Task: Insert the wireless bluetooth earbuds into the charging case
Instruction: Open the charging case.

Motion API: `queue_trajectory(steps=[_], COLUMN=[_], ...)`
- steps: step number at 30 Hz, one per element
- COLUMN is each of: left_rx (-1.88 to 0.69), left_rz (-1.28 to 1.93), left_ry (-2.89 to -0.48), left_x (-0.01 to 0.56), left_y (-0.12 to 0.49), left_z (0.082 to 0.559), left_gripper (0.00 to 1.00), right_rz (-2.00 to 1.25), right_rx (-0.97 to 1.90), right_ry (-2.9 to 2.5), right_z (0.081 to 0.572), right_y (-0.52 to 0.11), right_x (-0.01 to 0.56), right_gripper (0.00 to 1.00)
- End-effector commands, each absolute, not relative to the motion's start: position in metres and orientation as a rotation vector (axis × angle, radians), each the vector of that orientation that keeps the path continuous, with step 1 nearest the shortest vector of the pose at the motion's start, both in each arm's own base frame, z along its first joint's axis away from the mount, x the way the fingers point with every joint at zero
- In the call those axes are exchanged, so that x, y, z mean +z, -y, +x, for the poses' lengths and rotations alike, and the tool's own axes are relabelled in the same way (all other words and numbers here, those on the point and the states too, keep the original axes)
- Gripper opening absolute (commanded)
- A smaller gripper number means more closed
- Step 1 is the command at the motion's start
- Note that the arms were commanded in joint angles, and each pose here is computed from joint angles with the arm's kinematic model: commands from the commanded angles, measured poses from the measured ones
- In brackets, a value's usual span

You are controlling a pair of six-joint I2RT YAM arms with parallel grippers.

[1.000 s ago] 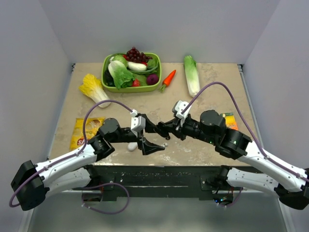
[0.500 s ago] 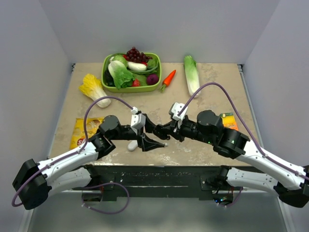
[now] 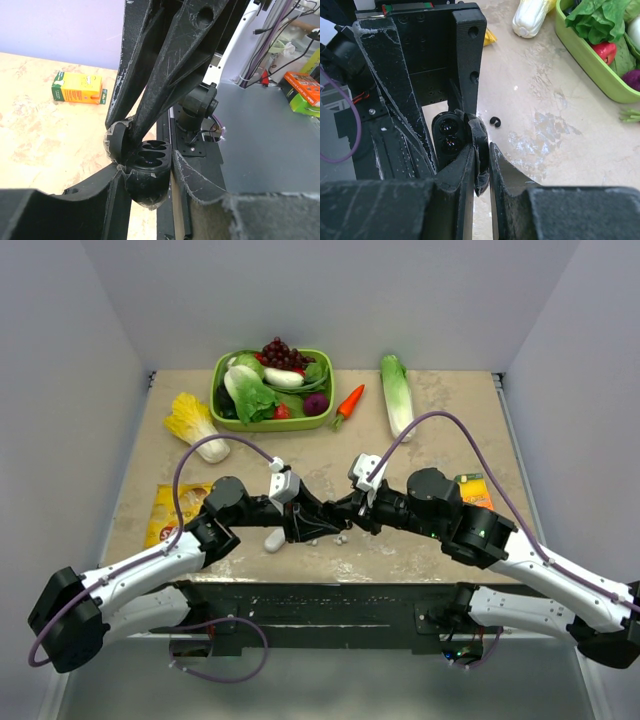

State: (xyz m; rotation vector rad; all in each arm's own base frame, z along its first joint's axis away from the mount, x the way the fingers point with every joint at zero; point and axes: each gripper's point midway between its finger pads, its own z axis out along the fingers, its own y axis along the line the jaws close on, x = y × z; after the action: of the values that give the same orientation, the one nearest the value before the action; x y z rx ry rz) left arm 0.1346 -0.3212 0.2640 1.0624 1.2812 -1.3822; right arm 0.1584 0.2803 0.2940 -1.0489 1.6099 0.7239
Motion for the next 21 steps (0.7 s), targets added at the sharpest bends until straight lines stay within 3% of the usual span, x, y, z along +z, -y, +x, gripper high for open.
queue_trajectory(steps=[1,3,5,7,8,13,17,21], left_rx=[-1.405,-1.424,-1.434,-1.439,-1.431,-1.352,-1.256,-1.192], left_rz=[1.082,1.090,1.082,1.052,1.036,0.886,0.691,0.470], left_ry=[-1.180,-1.170,-1.169,-1.174,-1.166,-1.191,-1.185,-1.166], left_x=[0.279,0.278,0.274,0.274,0.274,0.272,0.271,0.264], left_y=[0.321,0.321,0.321,0.320,0.318,0.308,0.286,0.255], left_z=[0.129,0.126,0.125,0.126,0.127,0.142,0.158,0.168], left_gripper=[0.15,0.04,0.00,0.00,0.00,0.00,0.00,0.00], right_rz=[-1.015,-0.991,-0.959,-0.906,-0.867,-0.624,-0.388,-0.214], right_rx=[0.754,0.753,0.764,0.762,0.777,0.762,0.695,0.574], right_ry=[-1.548,-1.554,-1.555,-1.555,-1.566,-1.541,-1.571,-1.724], right_z=[0.157,0.159,0.161,0.165,0.166,0.181,0.200,0.218], right_y=[-0.283,-0.282,-0.282,-0.280,-0.280,-0.259,-0.232,-0.216], right_x=[0.320,0.321,0.325,0.332,0.335,0.363,0.360,0.302], right_gripper=[0.00,0.00,0.00,0.12,0.30,0.64,0.75,0.74])
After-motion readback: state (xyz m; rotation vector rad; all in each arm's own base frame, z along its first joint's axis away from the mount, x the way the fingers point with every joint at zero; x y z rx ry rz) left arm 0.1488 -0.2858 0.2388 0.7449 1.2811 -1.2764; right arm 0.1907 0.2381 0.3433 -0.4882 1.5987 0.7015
